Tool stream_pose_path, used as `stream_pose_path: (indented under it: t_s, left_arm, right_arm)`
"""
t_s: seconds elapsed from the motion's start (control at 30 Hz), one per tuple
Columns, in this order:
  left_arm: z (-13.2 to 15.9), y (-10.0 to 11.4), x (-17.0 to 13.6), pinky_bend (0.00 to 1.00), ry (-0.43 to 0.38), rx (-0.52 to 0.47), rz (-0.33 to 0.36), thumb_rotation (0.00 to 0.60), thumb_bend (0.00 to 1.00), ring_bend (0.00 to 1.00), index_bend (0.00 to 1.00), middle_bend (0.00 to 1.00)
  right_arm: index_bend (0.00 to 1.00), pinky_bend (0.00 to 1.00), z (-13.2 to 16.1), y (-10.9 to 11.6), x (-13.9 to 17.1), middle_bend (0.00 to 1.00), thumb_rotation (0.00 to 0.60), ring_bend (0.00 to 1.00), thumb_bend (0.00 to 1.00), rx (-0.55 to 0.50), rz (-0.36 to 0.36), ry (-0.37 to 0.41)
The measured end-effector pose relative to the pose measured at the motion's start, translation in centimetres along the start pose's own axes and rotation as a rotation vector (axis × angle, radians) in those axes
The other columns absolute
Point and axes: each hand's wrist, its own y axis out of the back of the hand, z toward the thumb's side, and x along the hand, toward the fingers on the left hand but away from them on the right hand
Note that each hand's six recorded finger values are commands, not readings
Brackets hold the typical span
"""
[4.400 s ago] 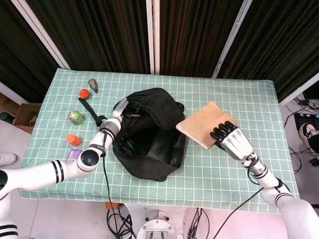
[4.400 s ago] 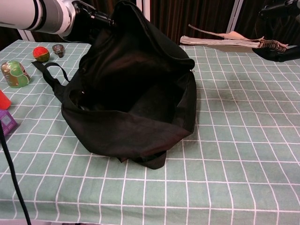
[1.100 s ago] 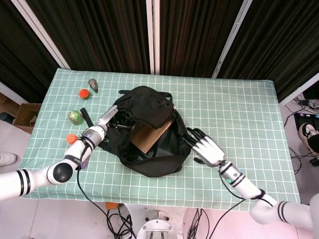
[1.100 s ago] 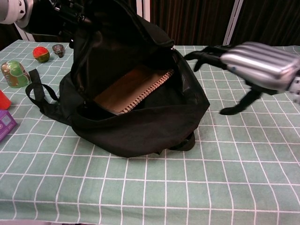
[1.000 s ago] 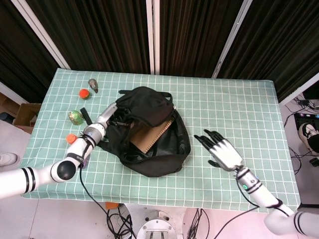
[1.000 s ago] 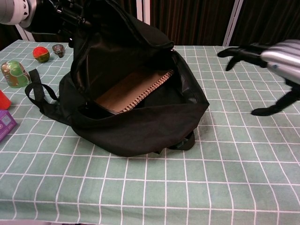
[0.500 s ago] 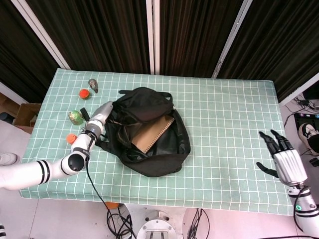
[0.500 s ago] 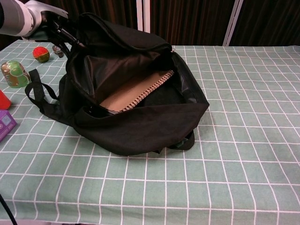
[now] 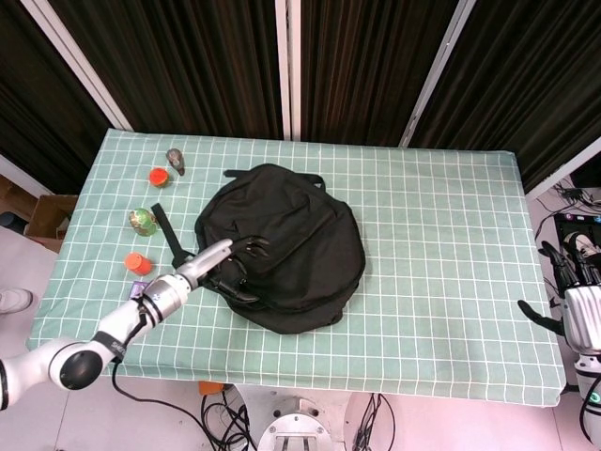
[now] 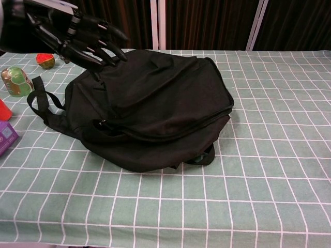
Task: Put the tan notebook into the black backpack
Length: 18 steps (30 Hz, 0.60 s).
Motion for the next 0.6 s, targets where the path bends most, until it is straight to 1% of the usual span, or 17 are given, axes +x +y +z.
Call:
stream_pose_path:
  t_s: [0.03, 0.07, 0.13, 0.17, 0.2, 0.27, 0.33, 0.37, 0.43, 0.47, 0.5, 0.53, 0.57, 0.6]
  left_arm:
    - [0.0, 0.4, -0.5, 0.37, -0.011, 0.001, 0.017, 0.600, 0.11, 0.22, 0.19, 0.28]
    - [-0.2, 1.3, -1.3, 0.38, -0.020, 0.012, 0.049, 0.600, 0.11, 0.24, 0.23, 0.32]
    - [-1.1, 2.9, -2.3, 0.38, -0.019, 0.049, 0.112, 0.600, 0.10, 0.27, 0.28, 0.36]
    - [-1.7, 4.1, -2.8, 0.39, -0.013, 0.085, 0.159, 0.600, 0.10, 0.27, 0.29, 0.37]
    - [-2.2, 5.0, -3.1, 0.39, -0.006, 0.118, 0.193, 0.600, 0.10, 0.27, 0.30, 0.37]
    - [-3.5, 6.8, -3.7, 0.38, 0.024, 0.213, 0.267, 0.600, 0.11, 0.27, 0.31, 0.36]
    - [-4.9, 8.4, -4.4, 0.36, 0.063, 0.313, 0.338, 0.600, 0.11, 0.27, 0.32, 0.36]
    - [-5.8, 9.5, -5.2, 0.36, 0.094, 0.388, 0.395, 0.600, 0.11, 0.27, 0.31, 0.35]
    - [-7.4, 11.1, -6.7, 0.35, 0.151, 0.504, 0.488, 0.600, 0.11, 0.25, 0.30, 0.33]
    - [-8.5, 12.0, -7.9, 0.34, 0.194, 0.576, 0.549, 0.600, 0.11, 0.23, 0.28, 0.30]
    - [-9.3, 12.5, -9.0, 0.34, 0.228, 0.625, 0.592, 0.600, 0.11, 0.22, 0.26, 0.28]
    - [-10.2, 12.9, -10.2, 0.33, 0.262, 0.667, 0.631, 0.600, 0.11, 0.20, 0.24, 0.25]
    - [-11.3, 13.2, -11.9, 0.32, 0.301, 0.714, 0.677, 0.600, 0.11, 0.19, 0.23, 0.23]
    - [-12.1, 13.2, -13.2, 0.32, 0.326, 0.743, 0.709, 0.600, 0.11, 0.18, 0.22, 0.22]
  right_arm:
    - [0.07, 0.25, -0.1, 0.0, 0.0, 0.25, 0.600, 0.08, 0.00, 0.000, 0.004, -0.003]
    - [0.08, 0.26, -0.2, -0.1, 0.0, 0.26, 0.600, 0.08, 0.03, -0.001, 0.008, -0.005]
    - [0.09, 0.27, -0.4, -0.2, -0.1, 0.28, 0.600, 0.10, 0.11, -0.003, 0.026, -0.009]
    - [0.10, 0.27, -0.5, -0.3, -0.1, 0.29, 0.600, 0.10, 0.15, -0.005, 0.038, -0.011]
    - [0.10, 0.27, -0.7, -0.3, -0.2, 0.28, 0.600, 0.10, 0.17, -0.009, 0.052, -0.014]
    - [0.10, 0.25, -1.1, -0.4, -0.4, 0.25, 0.600, 0.09, 0.18, -0.024, 0.088, -0.025]
    - [0.06, 0.20, -1.5, -0.4, -0.5, 0.19, 0.600, 0.04, 0.18, -0.048, 0.123, -0.036]
    - [0.03, 0.15, -1.6, -0.4, -0.5, 0.15, 0.600, 0.01, 0.18, -0.060, 0.134, -0.039]
    - [0.00, 0.10, -1.7, 0.0, -0.5, 0.12, 0.600, 0.00, 0.18, -0.088, 0.158, -0.044]
    - [0.00, 0.08, -1.7, 0.1, -0.4, 0.11, 0.600, 0.00, 0.18, -0.097, 0.164, -0.046]
    - [0.00, 0.08, -1.7, 0.3, -0.2, 0.10, 0.600, 0.00, 0.18, -0.104, 0.169, -0.047]
    - [0.00, 0.08, -1.6, 0.5, 0.1, 0.10, 0.600, 0.00, 0.18, -0.113, 0.174, -0.051]
    - [0.00, 0.07, -1.5, 0.6, 0.5, 0.10, 0.600, 0.00, 0.18, -0.121, 0.177, -0.055]
    - [0.00, 0.07, -1.4, 0.7, 0.9, 0.10, 0.600, 0.00, 0.18, -0.128, 0.179, -0.061]
